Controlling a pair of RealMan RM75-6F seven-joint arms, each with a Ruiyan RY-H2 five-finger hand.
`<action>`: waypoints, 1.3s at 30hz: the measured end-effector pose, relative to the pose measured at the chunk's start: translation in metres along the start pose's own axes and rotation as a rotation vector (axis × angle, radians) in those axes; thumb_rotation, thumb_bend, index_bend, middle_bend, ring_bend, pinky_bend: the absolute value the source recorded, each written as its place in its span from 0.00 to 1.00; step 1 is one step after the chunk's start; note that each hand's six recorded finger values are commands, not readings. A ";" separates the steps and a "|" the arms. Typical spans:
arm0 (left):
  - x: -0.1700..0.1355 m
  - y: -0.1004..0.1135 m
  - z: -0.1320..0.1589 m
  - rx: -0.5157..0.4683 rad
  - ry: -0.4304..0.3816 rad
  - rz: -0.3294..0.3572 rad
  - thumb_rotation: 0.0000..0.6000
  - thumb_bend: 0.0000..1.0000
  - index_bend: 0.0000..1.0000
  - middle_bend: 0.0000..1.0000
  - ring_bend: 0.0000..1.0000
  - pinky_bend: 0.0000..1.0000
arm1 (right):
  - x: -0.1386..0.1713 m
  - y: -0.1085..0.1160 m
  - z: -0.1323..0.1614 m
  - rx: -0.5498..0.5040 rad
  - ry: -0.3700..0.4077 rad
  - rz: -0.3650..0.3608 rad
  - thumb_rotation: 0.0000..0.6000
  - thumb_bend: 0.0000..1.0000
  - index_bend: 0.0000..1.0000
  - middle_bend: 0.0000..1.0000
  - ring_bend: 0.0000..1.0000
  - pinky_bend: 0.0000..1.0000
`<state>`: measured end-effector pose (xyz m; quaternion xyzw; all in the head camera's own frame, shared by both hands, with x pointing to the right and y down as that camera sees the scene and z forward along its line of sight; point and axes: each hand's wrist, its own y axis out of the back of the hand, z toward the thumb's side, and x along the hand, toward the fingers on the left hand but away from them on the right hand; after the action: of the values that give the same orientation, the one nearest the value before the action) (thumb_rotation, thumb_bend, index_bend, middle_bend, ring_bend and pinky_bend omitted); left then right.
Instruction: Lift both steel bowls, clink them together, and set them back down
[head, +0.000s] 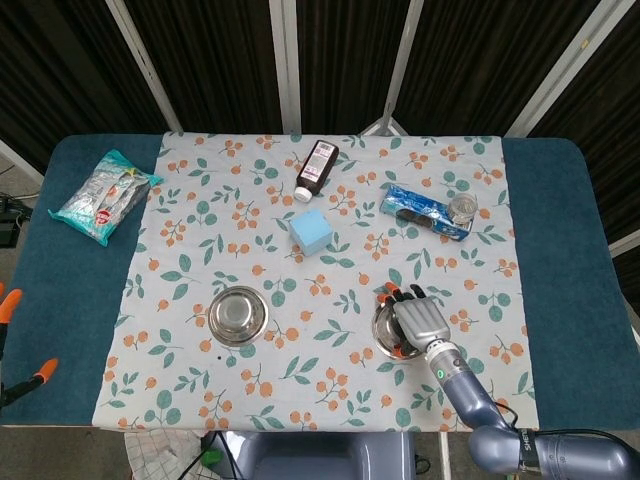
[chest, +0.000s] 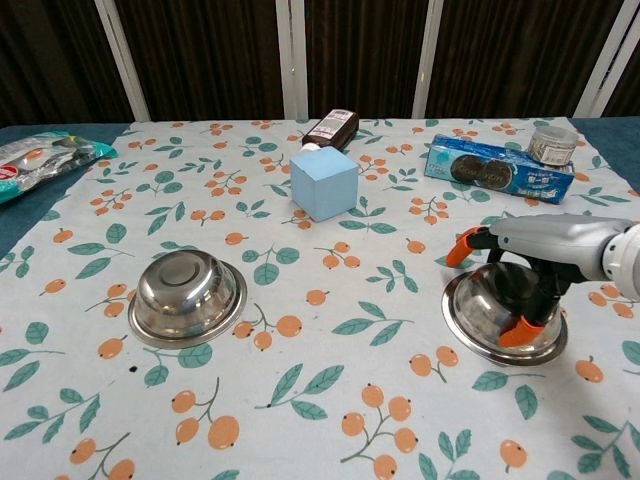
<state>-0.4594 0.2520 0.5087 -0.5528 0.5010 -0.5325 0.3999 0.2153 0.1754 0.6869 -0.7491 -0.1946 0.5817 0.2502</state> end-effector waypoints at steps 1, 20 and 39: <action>0.000 0.000 0.000 0.000 0.000 0.000 1.00 0.05 0.13 0.00 0.00 0.09 | -0.001 0.001 -0.001 0.003 -0.003 0.000 1.00 0.16 0.22 0.08 0.28 0.23; -0.002 -0.001 0.003 -0.021 -0.006 -0.004 1.00 0.05 0.15 0.00 0.00 0.10 | 0.003 0.004 0.002 -0.011 0.044 -0.023 1.00 0.16 0.40 0.26 0.43 0.50; 0.001 -0.024 0.057 -0.053 -0.241 -0.100 1.00 0.04 0.20 0.03 0.06 0.20 | 0.033 0.035 0.019 -0.048 0.141 -0.113 1.00 0.16 0.43 0.31 0.43 0.50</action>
<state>-0.4002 0.2500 0.5255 -0.6474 0.4351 -0.4681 0.4152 0.2049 0.1691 0.6368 -0.7817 -0.2325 0.5077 0.2779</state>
